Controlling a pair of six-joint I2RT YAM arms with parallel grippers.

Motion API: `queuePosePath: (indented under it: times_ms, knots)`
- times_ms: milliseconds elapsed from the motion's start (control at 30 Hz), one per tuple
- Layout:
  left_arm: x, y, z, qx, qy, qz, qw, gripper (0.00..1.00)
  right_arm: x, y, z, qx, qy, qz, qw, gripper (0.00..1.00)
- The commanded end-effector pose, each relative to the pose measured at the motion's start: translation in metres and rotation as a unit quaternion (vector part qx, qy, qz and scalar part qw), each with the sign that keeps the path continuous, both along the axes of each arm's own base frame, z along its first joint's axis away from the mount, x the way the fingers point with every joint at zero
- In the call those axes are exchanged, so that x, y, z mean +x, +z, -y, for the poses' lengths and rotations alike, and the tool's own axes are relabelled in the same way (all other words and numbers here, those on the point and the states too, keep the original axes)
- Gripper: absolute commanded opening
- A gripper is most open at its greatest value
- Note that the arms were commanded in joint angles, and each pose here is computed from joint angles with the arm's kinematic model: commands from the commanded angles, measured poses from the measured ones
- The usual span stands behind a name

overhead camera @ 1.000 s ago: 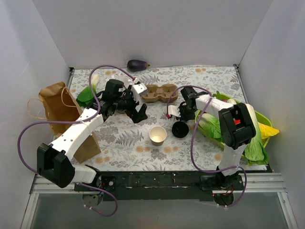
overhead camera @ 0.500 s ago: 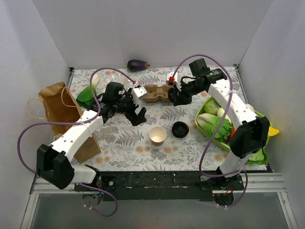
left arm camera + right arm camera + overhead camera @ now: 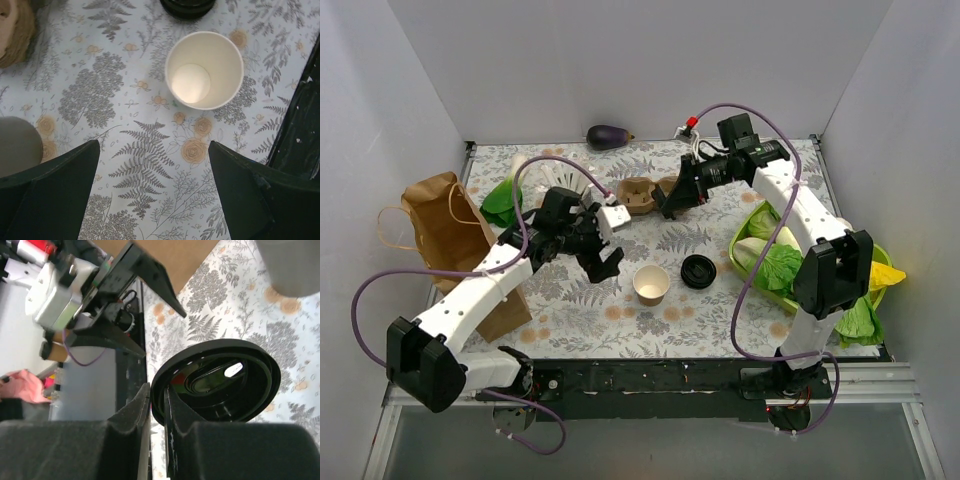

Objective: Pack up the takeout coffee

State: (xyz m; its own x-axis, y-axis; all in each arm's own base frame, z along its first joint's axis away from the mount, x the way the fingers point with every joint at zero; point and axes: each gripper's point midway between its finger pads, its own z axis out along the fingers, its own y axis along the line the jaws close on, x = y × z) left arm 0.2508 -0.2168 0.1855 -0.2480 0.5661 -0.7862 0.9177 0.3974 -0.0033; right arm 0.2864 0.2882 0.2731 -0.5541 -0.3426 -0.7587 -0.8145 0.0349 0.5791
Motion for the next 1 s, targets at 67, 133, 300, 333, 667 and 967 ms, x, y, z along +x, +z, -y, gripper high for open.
queuePosePath:
  times_ms: [67, 133, 300, 333, 667, 967]
  knots:
    - [-0.036, -0.002, 0.012, 0.028, -0.084, 0.045, 0.995, 0.91, 0.008, 0.029, 0.002, 0.075, -0.027, -0.138, 0.987, 0.01]
    - [-0.022, -0.001, 0.010, 0.029, -0.055, 0.076, 0.995, 0.91, 0.003, 0.025, -0.001, 0.075, -0.016, -0.144, 0.987, 0.01]
    - [-0.034, -0.009, 0.010, -0.003, -0.063, 0.095, 0.993, 0.93, -0.044, 0.021, -0.002, 0.081, 0.051, -0.175, 0.980, 0.01]
    - [-0.038, -0.007, 0.015, -0.018, -0.070, 0.086, 0.994, 0.93, -0.060, 0.022, -0.002, 0.090, 0.080, -0.194, 0.974, 0.01]
    - [-0.065, -0.017, 0.016, -0.025, -0.052, 0.015, 0.998, 0.94, -0.095, -0.022, 0.010, 0.075, 0.090, -0.270, 0.956, 0.01]
    - [-0.077, -0.019, 0.024, -0.049, -0.053, -0.036, 0.997, 0.94, -0.096, -0.028, -0.005, 0.076, 0.136, -0.271, 0.950, 0.01]
